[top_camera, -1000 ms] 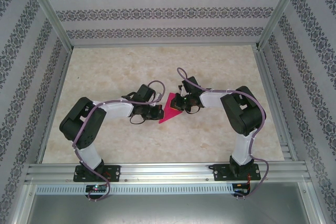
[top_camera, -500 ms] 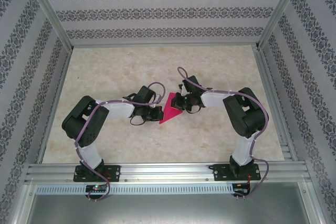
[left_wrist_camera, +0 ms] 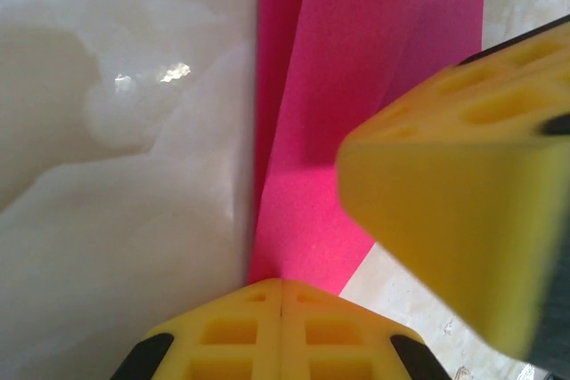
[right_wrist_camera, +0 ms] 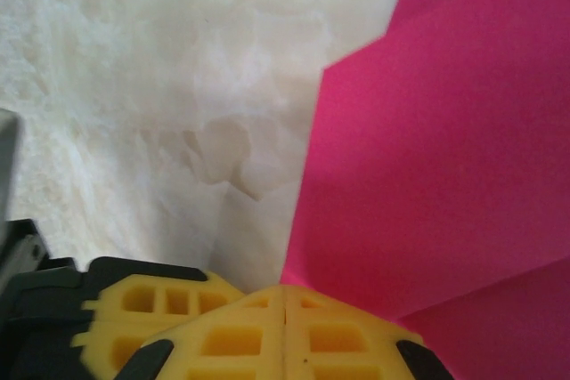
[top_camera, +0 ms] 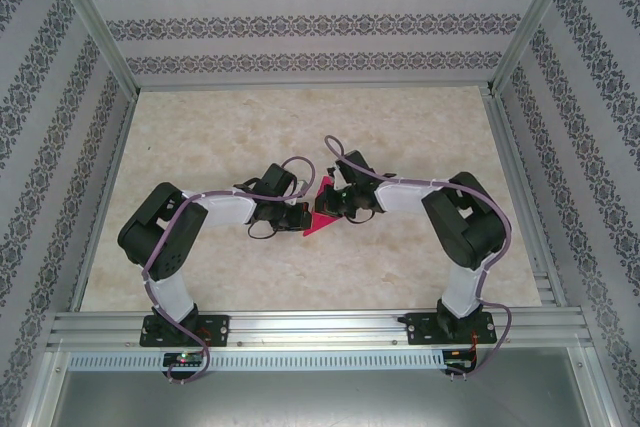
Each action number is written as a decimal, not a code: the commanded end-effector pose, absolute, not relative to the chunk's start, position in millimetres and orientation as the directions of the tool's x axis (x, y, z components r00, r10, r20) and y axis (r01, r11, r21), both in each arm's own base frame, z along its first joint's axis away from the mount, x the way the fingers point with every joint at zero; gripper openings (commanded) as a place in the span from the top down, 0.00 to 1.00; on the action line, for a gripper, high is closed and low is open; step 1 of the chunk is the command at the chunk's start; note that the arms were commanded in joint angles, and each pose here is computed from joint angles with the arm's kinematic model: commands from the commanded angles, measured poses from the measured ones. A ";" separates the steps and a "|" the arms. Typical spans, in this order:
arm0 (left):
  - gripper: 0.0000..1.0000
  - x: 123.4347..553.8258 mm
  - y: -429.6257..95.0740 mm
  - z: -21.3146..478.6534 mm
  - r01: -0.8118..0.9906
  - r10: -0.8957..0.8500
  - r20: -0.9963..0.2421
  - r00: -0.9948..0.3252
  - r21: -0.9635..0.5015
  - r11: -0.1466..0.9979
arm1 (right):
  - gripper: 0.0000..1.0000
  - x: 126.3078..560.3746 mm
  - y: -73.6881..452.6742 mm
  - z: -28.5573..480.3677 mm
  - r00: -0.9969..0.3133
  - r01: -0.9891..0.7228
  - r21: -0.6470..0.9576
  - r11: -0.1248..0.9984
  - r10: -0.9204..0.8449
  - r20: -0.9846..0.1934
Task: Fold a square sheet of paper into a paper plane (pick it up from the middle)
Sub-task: Fourth fold the wing at the center of the table, then pick up the square sheet of paper from the center of the table.
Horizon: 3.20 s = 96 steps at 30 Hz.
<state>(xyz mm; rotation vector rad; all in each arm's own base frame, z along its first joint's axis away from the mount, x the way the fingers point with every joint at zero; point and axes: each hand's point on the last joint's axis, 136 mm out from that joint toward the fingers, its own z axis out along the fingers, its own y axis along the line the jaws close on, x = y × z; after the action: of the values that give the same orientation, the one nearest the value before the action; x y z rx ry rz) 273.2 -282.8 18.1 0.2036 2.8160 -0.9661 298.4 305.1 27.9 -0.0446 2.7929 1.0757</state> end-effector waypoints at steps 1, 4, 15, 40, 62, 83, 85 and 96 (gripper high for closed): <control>1.00 254.8 -268.8 -8.7 0.147 0.101 -0.116 -0.988 -0.523 0.840 | 0.94 294.3 311.9 17.4 -0.992 -0.093 0.664 0.742 -0.008 -0.130; 1.00 254.4 -267.9 -9.1 0.143 0.099 -0.111 -0.989 -0.519 0.843 | 0.94 291.5 310.1 9.0 -0.994 -0.084 0.654 0.751 -0.016 -0.110; 1.00 234.3 -251.8 -20.4 0.127 0.127 -0.031 -0.991 -0.466 0.876 | 0.94 331.9 260.8 -4.6 -0.988 0.001 0.593 0.805 0.091 -0.123; 1.00 238.4 -260.9 -12.7 0.142 0.141 -0.041 -0.989 -0.499 0.855 | 0.91 425.7 179.2 36.2 -0.925 0.094 0.581 0.809 0.286 -0.249; 0.63 311.5 -280.8 67.3 0.147 -0.044 -0.327 -0.944 -0.536 0.831 | 0.54 345.9 246.9 58.4 -0.896 0.175 0.662 0.729 0.396 -0.199; 0.44 317.9 -253.7 60.8 0.030 -0.141 -0.266 -0.954 -0.552 0.833 | 0.74 347.3 295.9 48.9 -0.939 0.069 0.738 0.671 0.293 -0.178; 0.41 319.9 -248.1 62.5 0.009 -0.168 -0.254 -0.953 -0.576 0.817 | 0.81 346.8 297.0 50.5 -0.938 0.059 0.745 0.664 0.293 -0.187; 0.08 320.1 -235.5 106.3 0.048 -0.225 -0.249 -0.942 -0.763 0.645 | 0.95 357.8 298.1 144.1 -0.891 -0.167 0.879 0.447 0.314 -0.329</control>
<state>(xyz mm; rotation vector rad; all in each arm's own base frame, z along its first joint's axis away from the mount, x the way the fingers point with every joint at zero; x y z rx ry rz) 316.6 -223.5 73.7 -0.2051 2.6652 -0.9981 347.1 291.4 84.2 0.2335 2.4636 1.2700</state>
